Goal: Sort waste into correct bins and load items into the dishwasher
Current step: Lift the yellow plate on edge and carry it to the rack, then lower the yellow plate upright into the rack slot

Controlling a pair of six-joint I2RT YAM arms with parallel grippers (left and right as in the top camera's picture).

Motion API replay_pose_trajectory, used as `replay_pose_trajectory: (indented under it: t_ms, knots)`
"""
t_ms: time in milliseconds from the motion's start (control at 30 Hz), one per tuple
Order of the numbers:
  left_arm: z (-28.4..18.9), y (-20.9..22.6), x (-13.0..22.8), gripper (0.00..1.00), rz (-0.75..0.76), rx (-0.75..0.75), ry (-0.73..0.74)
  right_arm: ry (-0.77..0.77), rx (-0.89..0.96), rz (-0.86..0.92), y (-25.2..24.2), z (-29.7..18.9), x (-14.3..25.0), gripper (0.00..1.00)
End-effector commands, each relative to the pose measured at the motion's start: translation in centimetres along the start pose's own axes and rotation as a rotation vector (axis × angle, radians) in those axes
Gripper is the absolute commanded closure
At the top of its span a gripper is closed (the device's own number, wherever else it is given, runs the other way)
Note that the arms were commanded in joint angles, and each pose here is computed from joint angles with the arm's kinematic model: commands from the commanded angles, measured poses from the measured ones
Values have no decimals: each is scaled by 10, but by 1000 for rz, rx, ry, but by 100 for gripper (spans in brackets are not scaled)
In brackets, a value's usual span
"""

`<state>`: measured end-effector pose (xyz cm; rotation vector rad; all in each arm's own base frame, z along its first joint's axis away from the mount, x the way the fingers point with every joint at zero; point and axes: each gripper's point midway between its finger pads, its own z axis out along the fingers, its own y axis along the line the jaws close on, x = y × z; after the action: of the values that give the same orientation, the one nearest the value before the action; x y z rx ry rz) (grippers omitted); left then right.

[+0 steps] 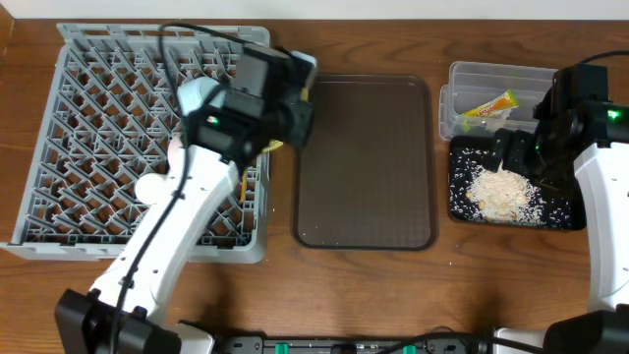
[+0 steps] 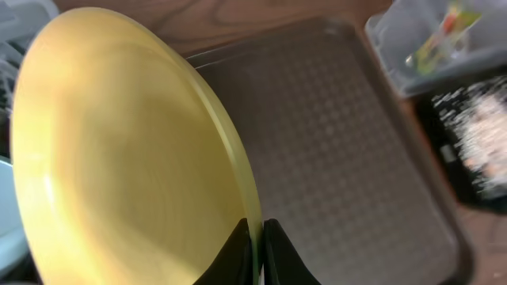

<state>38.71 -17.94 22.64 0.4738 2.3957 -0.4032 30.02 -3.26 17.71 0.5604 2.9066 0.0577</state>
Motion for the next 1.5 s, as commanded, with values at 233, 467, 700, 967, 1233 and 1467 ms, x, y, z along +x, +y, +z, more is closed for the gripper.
replay_pose_trajectory:
  t_ms: [233,467,700,967,1233,1467]
  knots:
    - [-23,6,-20,92,-200,229,-63,-13,-7,19,-1,-4,-1,1]
    - [-30,22,-24,92,-258,250,-88,-13,-7,19,-1,-4,-1,1]
    - [-20,48,-18,93,-345,220,-66,-13,-7,19,-1,-4,-1,1]
    - [-8,61,-12,92,-432,294,-39,-13,-7,19,-1,-4,-1,1]
    - [-11,75,-14,92,-481,307,-57,-13,-7,20,-1,-4,-1,1]
    - [-14,68,-21,92,-462,360,-79,-12,-7,22,-1,-4,-1,1]
